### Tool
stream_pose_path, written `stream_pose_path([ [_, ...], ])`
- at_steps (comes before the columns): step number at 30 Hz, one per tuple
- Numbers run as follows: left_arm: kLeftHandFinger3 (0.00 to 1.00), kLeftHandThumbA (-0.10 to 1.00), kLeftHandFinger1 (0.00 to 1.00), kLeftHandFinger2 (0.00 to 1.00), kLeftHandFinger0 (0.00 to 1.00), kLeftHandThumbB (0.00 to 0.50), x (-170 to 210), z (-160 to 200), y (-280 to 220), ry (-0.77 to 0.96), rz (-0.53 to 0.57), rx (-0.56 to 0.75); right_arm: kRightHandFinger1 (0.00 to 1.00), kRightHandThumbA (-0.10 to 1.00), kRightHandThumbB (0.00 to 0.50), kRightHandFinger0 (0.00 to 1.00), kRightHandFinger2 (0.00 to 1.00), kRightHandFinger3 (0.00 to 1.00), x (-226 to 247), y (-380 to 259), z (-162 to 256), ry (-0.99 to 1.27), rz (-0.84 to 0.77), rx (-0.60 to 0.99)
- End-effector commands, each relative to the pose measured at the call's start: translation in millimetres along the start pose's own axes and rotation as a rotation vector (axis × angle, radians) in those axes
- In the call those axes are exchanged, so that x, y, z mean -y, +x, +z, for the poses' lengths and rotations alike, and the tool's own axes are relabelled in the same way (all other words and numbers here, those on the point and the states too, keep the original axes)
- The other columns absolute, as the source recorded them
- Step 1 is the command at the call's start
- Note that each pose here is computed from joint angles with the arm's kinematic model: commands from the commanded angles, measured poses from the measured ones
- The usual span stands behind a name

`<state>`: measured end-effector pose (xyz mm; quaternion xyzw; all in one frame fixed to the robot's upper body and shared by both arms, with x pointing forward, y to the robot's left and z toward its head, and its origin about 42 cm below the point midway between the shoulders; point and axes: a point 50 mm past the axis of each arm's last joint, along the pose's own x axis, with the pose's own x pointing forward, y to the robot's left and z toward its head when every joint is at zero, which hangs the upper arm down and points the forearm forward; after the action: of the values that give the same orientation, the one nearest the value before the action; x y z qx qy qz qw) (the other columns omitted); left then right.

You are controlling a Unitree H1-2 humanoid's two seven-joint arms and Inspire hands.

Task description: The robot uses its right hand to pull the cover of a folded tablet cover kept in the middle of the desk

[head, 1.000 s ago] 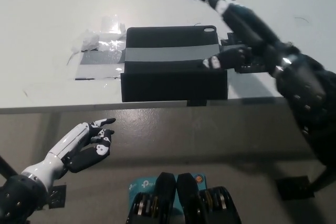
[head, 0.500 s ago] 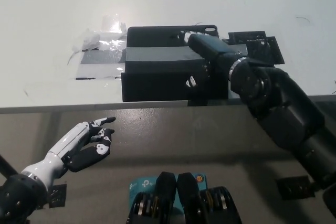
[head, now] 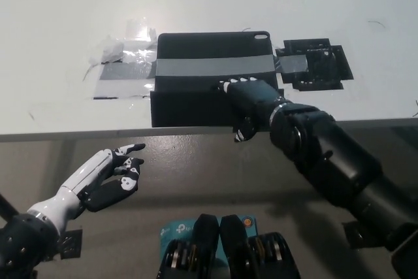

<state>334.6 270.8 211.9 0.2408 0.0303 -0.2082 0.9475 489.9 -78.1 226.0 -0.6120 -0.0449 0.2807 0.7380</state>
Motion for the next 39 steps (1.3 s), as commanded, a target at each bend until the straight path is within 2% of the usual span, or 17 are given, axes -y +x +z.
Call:
stream_pose_path([
  [1, 1.00, 1.00, 0.89, 1.00, 0.84, 0.050, -12.8, 11.0, 0.4, 0.027, 0.016, 0.019, 1.00, 1.00, 0.500, 1.00, 1.00, 0.97, 5.1, -6.2, 12.4, -0.049, -0.005, -0.002],
  [4, 1.00, 1.00, 0.88, 1.00, 0.84, 0.040, -13.1, 10.7, 1.2, 0.027, 0.015, 0.018, 1.00, 1.00, 0.479, 1.00, 0.89, 0.75, 2.6, -18.9, 12.7, -0.002, -0.015, -0.001],
  [5, 1.00, 1.00, 0.88, 1.00, 0.84, 0.044, -13.1, 10.4, 1.3, 0.027, 0.016, 0.016, 0.92, 1.00, 0.460, 0.90, 0.82, 0.62, 2.3, -21.6, 12.4, 0.014, -0.037, 0.008],
  [9, 1.00, 1.00, 0.88, 1.00, 0.84, 0.052, -18.9, 11.8, 2.3, 0.032, 0.022, 0.017, 0.89, 1.00, 0.429, 0.82, 0.74, 0.45, 10.6, -27.6, 13.3, 0.081, -0.104, 0.028],
  [10, 1.00, 1.00, 0.88, 1.00, 0.84, 0.044, -19.1, 12.3, 2.5, 0.038, 0.020, 0.017, 0.82, 1.00, 0.417, 0.77, 0.70, 0.42, 12.5, -30.6, 12.6, 0.139, -0.116, 0.034],
  [12, 1.00, 1.00, 0.88, 1.00, 0.84, 0.048, -19.2, 12.1, 2.5, 0.038, 0.022, 0.016, 0.67, 1.00, 0.408, 0.60, 0.61, 0.37, 13.6, -33.3, 12.3, 0.146, -0.119, 0.038],
  [13, 1.00, 1.00, 0.88, 1.00, 0.84, 0.048, -19.1, 12.2, 2.4, 0.037, 0.023, 0.017, 0.51, 1.00, 0.414, 0.40, 0.50, 0.38, 13.5, -34.1, 11.6, 0.149, -0.115, 0.039],
  [14, 1.00, 1.00, 0.88, 1.00, 0.84, 0.049, -19.1, 12.3, 2.3, 0.037, 0.023, 0.018, 0.46, 1.00, 0.415, 0.32, 0.47, 0.38, 13.1, -34.4, 11.1, 0.155, -0.113, 0.041],
  [15, 1.00, 1.00, 0.88, 1.00, 0.84, 0.057, -19.1, 12.4, 2.2, 0.037, 0.024, 0.018, 0.29, 1.00, 0.426, 0.14, 0.33, 0.30, 11.5, -34.4, 10.0, 0.164, -0.110, 0.045],
  [17, 1.00, 1.00, 0.87, 1.00, 0.82, 0.059, -20.9, 15.2, 5.0, 0.037, 0.024, 0.025, 0.18, 1.00, 0.428, 0.00, 0.31, 0.31, 8.9, -35.7, 6.5, 0.187, -0.104, 0.040],
  [20, 1.00, 1.00, 0.87, 1.00, 0.82, 0.053, -21.6, 15.9, 5.3, 0.049, 0.019, 0.024, 0.18, 1.00, 0.421, 0.00, 0.33, 0.31, 2.6, -38.5, 4.7, 0.198, -0.097, 0.034],
  [24, 1.00, 1.00, 0.87, 1.00, 0.82, 0.064, -25.2, 18.5, 7.4, 0.053, 0.022, 0.029, 0.30, 1.00, 0.359, 0.14, 0.40, 0.36, -8.9, -42.8, 1.7, 0.236, -0.087, 0.025],
  [26, 1.00, 1.00, 0.87, 1.00, 0.83, 0.067, -25.3, 18.1, 8.0, 0.053, 0.022, 0.026, 0.37, 1.00, 0.363, 0.24, 0.44, 0.42, -15.1, -45.8, 0.9, 0.247, -0.085, 0.024],
  [30, 1.00, 1.00, 0.88, 1.00, 0.83, 0.101, -27.6, 19.2, 11.0, 0.059, 0.028, 0.025, 0.55, 1.00, 0.333, 0.43, 0.61, 0.61, -28.5, -58.4, -3.0, 0.325, -0.088, 0.022],
  [31, 1.00, 1.00, 0.87, 1.00, 0.83, 0.107, -27.4, 19.0, 11.3, 0.051, 0.031, 0.026, 0.63, 1.00, 0.318, 0.54, 0.70, 0.76, -40.0, -67.0, -5.8, 0.396, -0.091, 0.016],
  [37, 1.00, 1.00, 0.87, 0.99, 0.83, 0.090, -28.1, 19.8, 11.9, 0.044, 0.033, 0.031, 0.57, 1.00, 0.332, 0.53, 0.62, 0.69, -59.1, -86.5, -4.5, 0.501, -0.115, 0.026],
  [39, 1.00, 1.00, 0.87, 0.99, 0.82, 0.102, -27.7, 19.1, 12.2, 0.044, 0.034, 0.028, 0.55, 1.00, 0.301, 0.52, 0.61, 0.68, -63.3, -99.4, -0.2, 0.543, -0.135, 0.036],
])
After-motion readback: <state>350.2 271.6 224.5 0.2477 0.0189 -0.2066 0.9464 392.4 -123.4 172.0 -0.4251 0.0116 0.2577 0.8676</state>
